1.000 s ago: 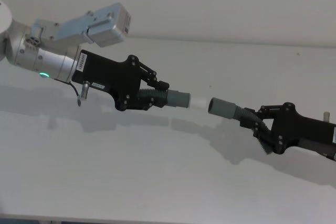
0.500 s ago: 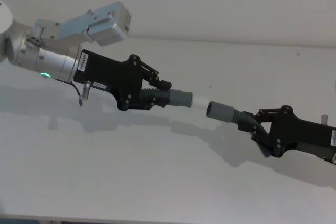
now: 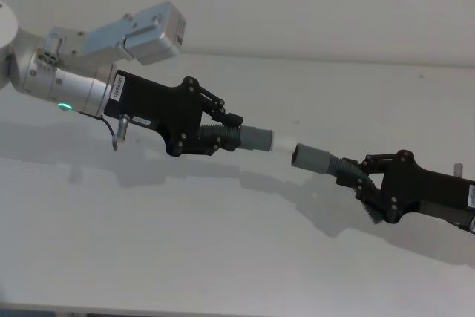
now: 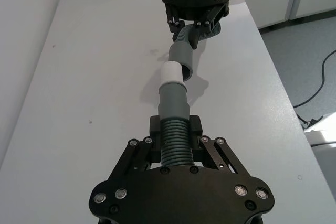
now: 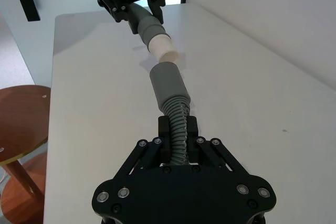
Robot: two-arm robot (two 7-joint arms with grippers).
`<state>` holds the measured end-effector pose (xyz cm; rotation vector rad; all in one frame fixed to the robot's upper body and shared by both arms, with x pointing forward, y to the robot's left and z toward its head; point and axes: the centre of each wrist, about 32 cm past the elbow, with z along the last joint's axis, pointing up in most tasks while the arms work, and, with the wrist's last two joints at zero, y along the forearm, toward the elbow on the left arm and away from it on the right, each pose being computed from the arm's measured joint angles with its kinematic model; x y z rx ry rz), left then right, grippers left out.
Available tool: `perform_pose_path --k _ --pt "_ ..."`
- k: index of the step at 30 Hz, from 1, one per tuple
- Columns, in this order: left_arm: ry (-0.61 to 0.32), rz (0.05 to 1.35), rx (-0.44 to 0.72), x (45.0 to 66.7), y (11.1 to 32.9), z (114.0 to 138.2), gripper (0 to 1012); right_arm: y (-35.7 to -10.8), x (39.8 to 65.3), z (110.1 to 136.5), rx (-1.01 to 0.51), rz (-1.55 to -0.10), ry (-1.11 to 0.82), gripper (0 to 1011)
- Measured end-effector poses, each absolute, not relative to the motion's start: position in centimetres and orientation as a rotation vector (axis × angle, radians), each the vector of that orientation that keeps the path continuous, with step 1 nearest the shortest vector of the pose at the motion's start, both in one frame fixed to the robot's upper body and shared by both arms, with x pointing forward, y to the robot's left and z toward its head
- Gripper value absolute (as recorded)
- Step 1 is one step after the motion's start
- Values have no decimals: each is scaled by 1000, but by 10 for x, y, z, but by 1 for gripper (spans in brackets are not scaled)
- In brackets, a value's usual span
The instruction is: Use both hands to pick up one end of the pipe from the table, align the ends, and insert them.
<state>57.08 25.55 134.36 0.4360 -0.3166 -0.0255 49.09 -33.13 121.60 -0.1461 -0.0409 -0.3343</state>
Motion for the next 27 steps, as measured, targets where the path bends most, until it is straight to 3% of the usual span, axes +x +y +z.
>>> perform_pose_path --k 27 --pt "-330 -31 447 571 253 1346 308 -329 489 1215 -105 -333 -19 173"
